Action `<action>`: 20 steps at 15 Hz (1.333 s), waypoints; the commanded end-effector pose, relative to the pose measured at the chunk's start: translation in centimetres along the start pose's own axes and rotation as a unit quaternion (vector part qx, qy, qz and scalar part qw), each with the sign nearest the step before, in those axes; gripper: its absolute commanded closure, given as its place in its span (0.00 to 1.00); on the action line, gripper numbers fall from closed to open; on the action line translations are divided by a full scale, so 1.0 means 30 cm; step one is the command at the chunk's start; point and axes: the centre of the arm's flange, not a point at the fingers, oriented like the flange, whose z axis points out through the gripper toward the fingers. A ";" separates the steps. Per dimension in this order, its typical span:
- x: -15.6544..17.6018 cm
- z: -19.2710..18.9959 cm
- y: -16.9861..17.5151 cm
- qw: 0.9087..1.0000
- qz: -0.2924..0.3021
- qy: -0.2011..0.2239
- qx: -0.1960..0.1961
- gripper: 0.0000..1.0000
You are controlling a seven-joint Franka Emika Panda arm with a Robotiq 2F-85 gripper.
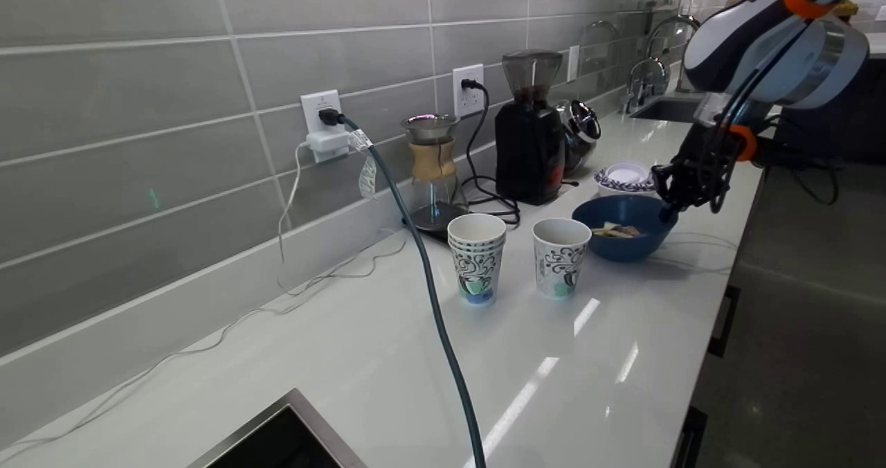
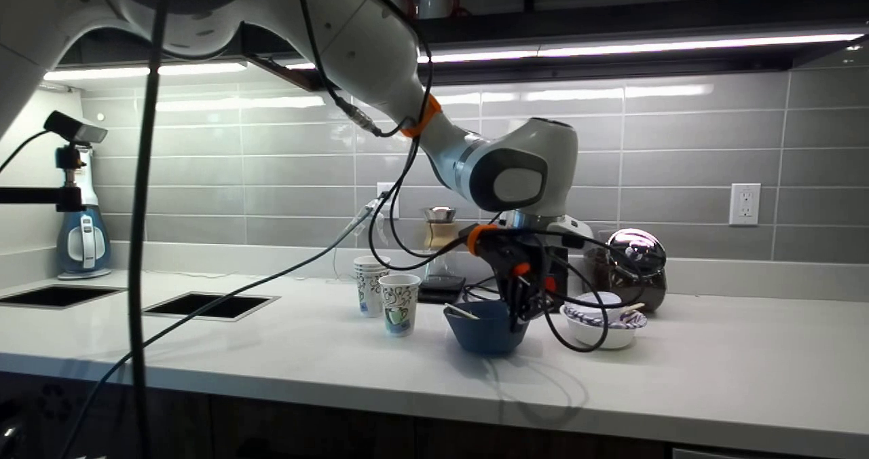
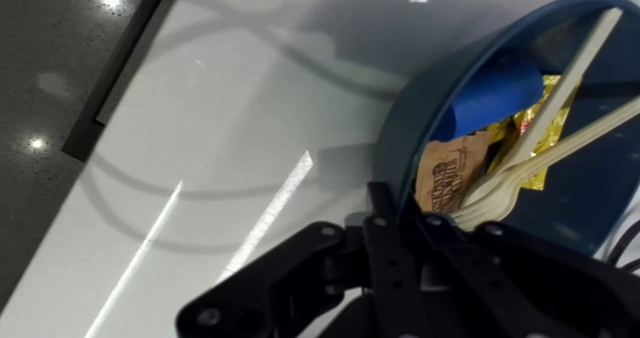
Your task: Move the blue bowl closer to the edge
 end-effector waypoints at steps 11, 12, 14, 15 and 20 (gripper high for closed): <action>-0.157 -0.049 0.152 0.997 -0.077 -0.019 0.001 0.99; -0.165 -0.040 0.142 0.996 -0.086 -0.028 0.000 0.99; -0.183 -0.024 0.110 0.994 -0.108 -0.036 0.000 0.99; -0.190 -0.019 0.096 0.992 -0.117 -0.039 0.002 0.99; -0.237 -0.003 0.032 0.985 -0.160 -0.062 0.005 0.69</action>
